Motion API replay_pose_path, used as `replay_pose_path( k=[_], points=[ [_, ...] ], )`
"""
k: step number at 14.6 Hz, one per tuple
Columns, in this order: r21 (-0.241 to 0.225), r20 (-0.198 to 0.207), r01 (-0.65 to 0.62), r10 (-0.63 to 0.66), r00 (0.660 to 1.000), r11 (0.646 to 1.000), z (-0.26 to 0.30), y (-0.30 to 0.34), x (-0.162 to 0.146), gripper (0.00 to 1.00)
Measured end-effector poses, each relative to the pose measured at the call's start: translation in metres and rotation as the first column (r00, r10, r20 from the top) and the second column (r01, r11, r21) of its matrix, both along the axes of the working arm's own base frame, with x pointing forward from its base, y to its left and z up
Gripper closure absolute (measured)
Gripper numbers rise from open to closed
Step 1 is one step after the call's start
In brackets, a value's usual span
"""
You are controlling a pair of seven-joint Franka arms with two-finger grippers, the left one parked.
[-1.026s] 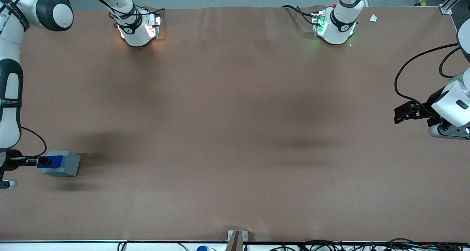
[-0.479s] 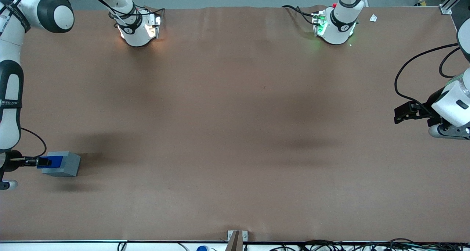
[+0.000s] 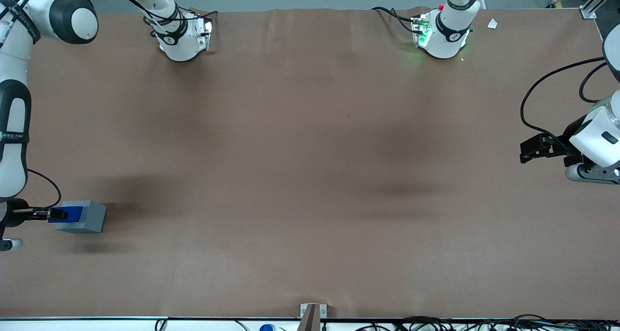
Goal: Insert blue part into gray base with right arm
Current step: 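Press the blue block down into the gray base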
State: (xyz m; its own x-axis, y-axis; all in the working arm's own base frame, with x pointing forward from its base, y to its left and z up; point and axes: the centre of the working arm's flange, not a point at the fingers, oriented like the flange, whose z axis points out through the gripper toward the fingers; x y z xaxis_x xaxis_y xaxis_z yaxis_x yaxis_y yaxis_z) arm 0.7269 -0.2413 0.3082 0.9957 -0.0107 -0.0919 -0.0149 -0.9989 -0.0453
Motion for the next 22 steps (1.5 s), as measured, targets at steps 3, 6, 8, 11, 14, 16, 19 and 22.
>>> replay_pose_path(
  k=[3, 6, 8, 11, 14, 16, 19, 22],
  points=[
    [-0.002, 0.005, 0.0, 0.0, 1.0, 1.0, 0.002, -0.001, 0.001, 0.49],
    [-0.006, 0.016, 0.0, 0.0, 1.0, 1.0, 0.01, -0.001, 0.003, 0.49],
    [-0.009, 0.026, 0.0, 0.0, 1.0, 1.0, 0.016, -0.002, 0.004, 0.49],
    [-0.014, 0.042, -0.001, 0.002, 0.999, 1.0, 0.024, -0.001, 0.007, 0.49],
    [-0.017, 0.053, -0.002, 0.003, 0.999, 1.0, 0.029, -0.001, 0.008, 0.49],
    [-0.017, 0.053, -0.003, 0.004, 0.999, 1.0, 0.03, 0.0, 0.009, 0.49],
    [-0.017, 0.055, -0.003, 0.004, 0.998, 1.0, 0.03, -0.001, 0.009, 0.49],
    [-0.018, 0.055, -0.001, 0.002, 0.998, 1.0, 0.03, -0.002, 0.008, 0.49]
  ],
)
